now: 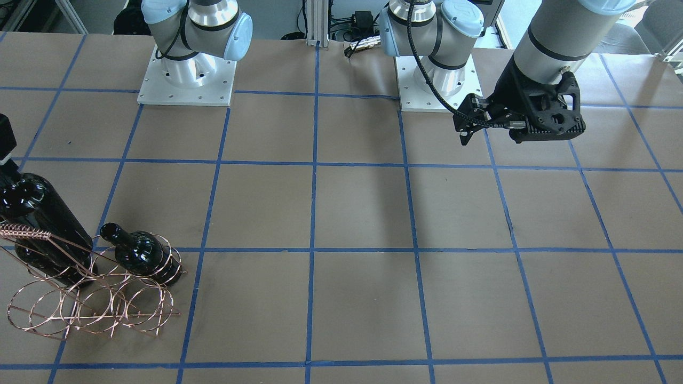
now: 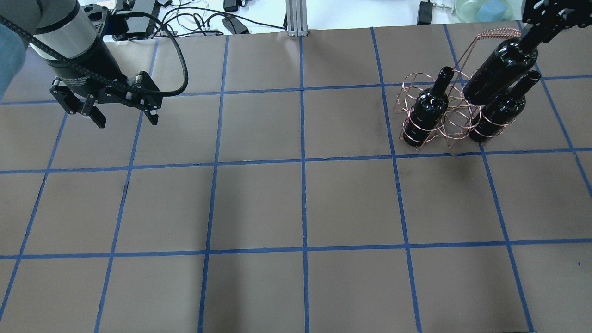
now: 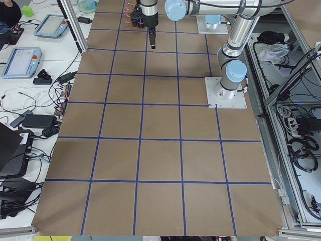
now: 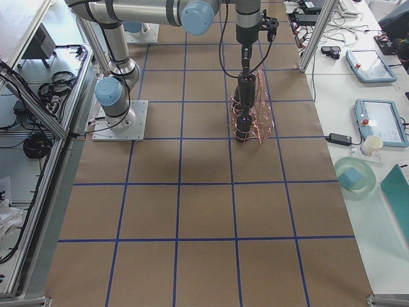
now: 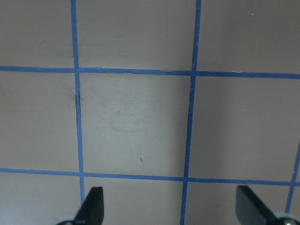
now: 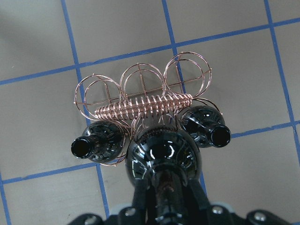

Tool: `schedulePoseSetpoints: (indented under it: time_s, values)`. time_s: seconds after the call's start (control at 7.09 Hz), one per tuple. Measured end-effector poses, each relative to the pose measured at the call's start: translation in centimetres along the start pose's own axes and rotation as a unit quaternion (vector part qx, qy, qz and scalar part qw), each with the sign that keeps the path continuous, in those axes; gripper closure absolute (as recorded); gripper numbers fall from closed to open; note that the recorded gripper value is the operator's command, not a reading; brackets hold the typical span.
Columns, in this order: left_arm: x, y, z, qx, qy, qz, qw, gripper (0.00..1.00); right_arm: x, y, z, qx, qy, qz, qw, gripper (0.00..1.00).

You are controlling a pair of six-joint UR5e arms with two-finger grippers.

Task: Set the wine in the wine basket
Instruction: 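Lower the bottle into the empty basket slot with the right gripper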

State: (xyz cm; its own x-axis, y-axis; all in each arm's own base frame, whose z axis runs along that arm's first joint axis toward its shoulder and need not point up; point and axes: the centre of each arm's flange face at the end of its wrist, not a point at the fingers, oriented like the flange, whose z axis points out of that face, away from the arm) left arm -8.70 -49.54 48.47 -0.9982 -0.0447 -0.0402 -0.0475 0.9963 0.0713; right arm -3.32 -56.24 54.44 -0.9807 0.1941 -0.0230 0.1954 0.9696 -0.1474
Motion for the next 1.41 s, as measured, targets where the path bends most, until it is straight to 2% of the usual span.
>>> schedulePoseSetpoints:
  time_s: [0.28,0.85,1.41]
  values:
    - [0.1,0.1,-0.1,0.001,0.003,0.0,1.0,0.0,-0.1,-0.1,0.8,-0.008,-0.002,0.003,1.0,1.0]
    - [1.2,1.9,-1.4,0.011,0.04,0.003,0.9991,0.0,0.0,-1.1,3.0,-0.021,-0.006,-0.002,0.9998,1.0]
    - [1.6,3.1,-0.5,0.004,0.043,0.015,0.9989,0.0,-0.1,-1.8,4.7,-0.032,-0.017,-0.004,0.9993,1.0]
